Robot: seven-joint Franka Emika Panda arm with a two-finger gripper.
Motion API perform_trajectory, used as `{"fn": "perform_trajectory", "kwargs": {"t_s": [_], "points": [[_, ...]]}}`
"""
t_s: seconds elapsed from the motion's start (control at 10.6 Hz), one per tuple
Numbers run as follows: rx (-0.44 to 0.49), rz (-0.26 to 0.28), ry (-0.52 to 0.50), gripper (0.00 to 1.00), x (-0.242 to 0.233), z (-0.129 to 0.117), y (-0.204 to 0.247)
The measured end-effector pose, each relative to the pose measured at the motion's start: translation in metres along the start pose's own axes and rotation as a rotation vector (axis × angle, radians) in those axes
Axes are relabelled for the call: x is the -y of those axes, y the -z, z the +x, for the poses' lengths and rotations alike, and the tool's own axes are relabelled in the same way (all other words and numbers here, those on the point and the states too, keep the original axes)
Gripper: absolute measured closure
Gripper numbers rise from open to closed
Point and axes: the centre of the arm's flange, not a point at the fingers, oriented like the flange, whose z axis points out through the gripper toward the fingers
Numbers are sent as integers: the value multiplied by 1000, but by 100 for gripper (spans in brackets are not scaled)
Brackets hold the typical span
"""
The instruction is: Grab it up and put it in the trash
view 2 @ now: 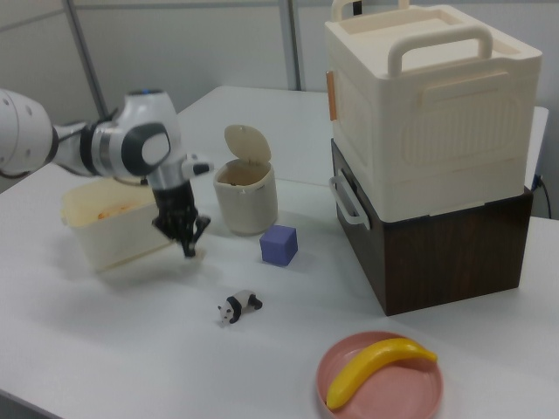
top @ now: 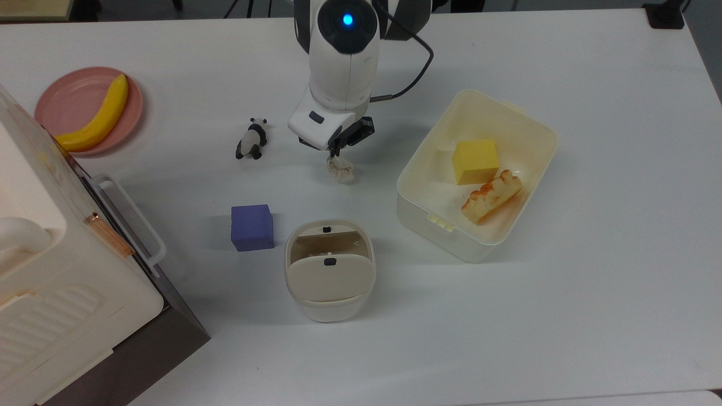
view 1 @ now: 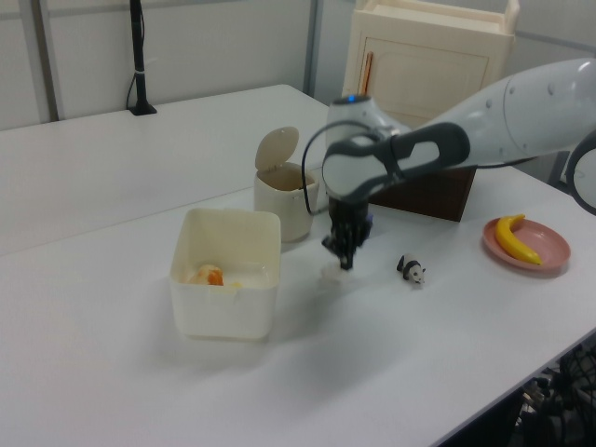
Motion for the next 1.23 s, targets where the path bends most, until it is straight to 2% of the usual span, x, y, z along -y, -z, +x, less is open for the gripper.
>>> {"fn": "perform_trajectory", "kwargs": {"t_s": [0.19, 0.38, 0.57, 0.76, 0.85, 1.04, 1.23], "points": [[-140, -14, -21, 98, -13, 26, 78], [-240, -24, -45, 98, -29, 36, 131], [-366, -28, -100, 98, -38, 47, 151], [-470, -17, -194, 98, -37, 64, 144], [-492, -20, -233, 93, -36, 76, 132], [-492, -50, -280, 62, -36, 97, 109], [-498, -46, -317, 32, -36, 103, 106]]}}
